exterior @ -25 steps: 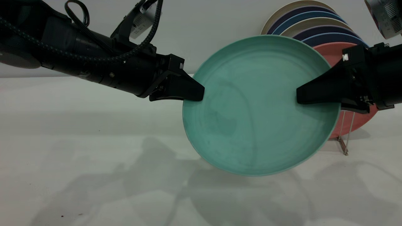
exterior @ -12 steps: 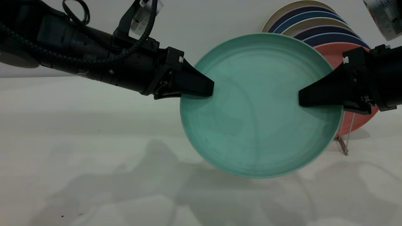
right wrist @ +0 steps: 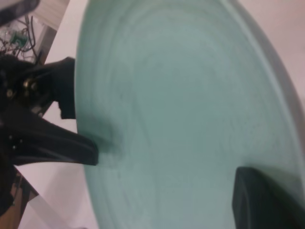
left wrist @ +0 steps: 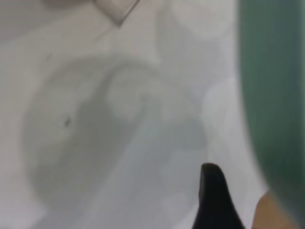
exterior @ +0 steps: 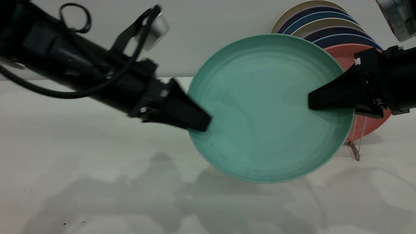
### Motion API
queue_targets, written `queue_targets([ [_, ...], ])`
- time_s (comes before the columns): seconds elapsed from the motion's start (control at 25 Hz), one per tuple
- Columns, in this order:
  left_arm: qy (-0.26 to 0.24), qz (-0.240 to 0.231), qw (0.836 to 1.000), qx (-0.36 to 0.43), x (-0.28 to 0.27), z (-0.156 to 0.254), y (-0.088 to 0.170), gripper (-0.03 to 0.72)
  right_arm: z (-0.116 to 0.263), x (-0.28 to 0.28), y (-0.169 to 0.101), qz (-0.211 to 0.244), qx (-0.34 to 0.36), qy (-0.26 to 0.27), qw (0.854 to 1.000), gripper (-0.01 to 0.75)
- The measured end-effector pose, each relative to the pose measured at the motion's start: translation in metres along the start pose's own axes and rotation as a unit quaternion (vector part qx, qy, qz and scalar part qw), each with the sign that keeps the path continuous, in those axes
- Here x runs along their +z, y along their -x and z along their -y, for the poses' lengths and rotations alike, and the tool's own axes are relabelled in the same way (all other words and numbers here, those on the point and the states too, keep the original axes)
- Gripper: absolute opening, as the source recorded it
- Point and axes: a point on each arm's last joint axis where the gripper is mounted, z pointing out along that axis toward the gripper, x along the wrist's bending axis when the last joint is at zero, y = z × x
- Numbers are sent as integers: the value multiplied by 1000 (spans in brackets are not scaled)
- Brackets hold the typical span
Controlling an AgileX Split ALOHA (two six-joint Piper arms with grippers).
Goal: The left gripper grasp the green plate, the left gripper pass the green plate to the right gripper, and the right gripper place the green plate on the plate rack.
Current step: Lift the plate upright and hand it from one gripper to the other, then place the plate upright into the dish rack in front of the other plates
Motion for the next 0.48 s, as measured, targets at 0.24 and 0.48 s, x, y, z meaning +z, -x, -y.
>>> queue_targets([
  [0.24,-40,-3,999,-19,-34,17,-24,496,0,0,1,7,1,-2,1000,86],
  [0.48,-29,42,998,-39,-61,22,-33,493,2,0,12,66,-13,-12,998,86],
])
